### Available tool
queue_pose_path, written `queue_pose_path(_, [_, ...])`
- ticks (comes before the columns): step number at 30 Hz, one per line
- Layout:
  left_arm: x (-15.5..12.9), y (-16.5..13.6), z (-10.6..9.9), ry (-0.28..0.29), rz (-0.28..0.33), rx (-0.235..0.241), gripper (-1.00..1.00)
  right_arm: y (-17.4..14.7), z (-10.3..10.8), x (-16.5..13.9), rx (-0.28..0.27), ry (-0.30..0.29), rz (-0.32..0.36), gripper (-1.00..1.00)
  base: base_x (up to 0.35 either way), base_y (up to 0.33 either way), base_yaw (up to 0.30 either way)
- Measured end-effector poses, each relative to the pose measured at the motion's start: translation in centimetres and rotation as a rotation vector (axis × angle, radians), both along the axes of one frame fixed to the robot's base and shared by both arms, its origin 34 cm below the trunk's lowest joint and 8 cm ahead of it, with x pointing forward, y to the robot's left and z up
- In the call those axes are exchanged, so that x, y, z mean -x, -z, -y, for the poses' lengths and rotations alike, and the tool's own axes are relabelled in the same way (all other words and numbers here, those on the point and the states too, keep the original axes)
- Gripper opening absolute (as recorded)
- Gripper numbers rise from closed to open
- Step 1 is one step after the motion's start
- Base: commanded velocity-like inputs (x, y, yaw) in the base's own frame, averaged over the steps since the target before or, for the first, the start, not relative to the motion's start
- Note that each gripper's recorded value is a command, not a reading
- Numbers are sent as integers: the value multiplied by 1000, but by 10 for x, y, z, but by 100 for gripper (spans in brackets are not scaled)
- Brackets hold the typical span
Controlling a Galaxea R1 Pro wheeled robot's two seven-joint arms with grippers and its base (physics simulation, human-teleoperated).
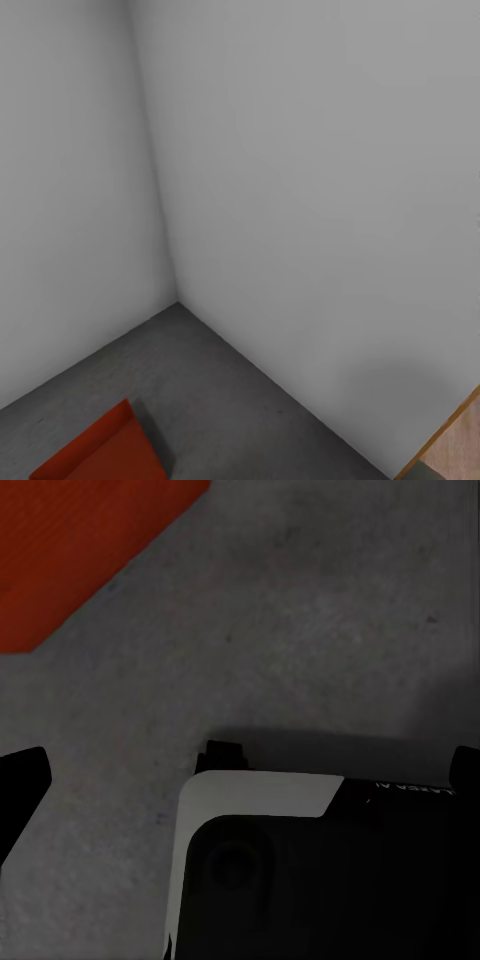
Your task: Move the two storage containers from the living room to the garage. In the garage, place one container on the floor and stack the other container on top of it (either order is fine).
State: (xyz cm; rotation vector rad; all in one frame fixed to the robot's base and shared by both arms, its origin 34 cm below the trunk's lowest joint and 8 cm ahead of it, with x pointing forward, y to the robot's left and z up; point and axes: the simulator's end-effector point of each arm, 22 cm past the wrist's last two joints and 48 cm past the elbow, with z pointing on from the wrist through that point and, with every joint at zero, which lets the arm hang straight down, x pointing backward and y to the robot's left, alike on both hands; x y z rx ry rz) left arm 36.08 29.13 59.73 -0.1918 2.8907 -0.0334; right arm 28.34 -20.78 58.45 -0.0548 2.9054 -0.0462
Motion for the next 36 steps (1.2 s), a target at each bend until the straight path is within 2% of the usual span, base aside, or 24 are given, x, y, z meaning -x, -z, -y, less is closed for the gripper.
queue_pose_path(14, [0, 0, 0, 0, 0, 0, 100, 0, 2, -1, 2, 7, 7, 100, 0, 0, -31])
queue_pose_path(36, [0, 0, 0, 0, 0, 0, 100, 0, 3, -1, 5, 7, 4, 100, 0, 0, -271])
